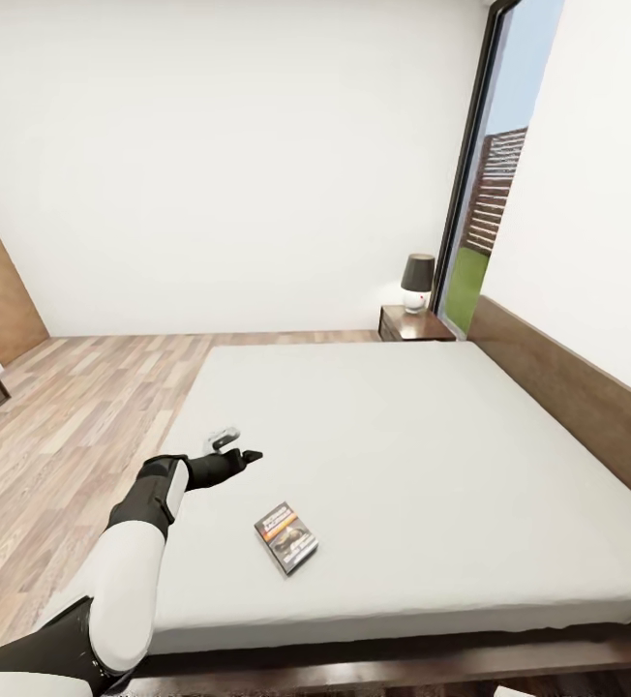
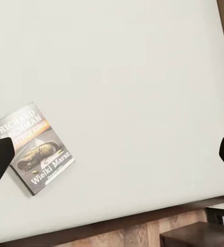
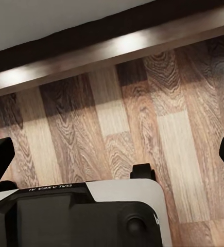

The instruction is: In the bedroom, move the book from the bed onto either nightstand, and place the two sandals side by side next to the bed.

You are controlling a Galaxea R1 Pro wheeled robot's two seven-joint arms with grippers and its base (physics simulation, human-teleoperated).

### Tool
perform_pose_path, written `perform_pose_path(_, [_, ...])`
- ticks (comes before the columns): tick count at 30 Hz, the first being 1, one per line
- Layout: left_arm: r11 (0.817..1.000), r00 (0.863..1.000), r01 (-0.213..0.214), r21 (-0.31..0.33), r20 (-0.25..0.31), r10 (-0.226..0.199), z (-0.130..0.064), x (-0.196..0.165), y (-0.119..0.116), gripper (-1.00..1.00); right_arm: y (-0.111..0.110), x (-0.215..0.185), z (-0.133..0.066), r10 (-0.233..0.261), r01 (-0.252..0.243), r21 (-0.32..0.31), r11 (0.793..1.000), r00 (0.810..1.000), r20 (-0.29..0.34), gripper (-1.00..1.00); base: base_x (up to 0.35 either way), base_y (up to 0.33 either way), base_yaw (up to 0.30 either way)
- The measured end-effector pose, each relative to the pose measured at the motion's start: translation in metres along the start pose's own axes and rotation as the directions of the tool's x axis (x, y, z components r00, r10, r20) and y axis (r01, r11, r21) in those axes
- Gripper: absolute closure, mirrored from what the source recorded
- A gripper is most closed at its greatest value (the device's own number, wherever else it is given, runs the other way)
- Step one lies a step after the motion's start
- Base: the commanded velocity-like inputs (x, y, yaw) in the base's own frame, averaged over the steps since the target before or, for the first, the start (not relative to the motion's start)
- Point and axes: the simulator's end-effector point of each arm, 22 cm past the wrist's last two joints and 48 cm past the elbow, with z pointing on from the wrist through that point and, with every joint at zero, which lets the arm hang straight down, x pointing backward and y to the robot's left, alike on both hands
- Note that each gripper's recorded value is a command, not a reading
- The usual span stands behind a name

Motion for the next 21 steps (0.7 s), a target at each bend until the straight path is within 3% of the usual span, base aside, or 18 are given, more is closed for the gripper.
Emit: perform_pose_path(21, [1.0,0.999,0.015,-0.008,-0.028,-0.015,0.012,0.014,0.011,-1.0,-0.004,0.014,0.004,0.003,-0.002,0.008,1.0,0.999,-0.032,-1.0,0.0,0.0,0.0])
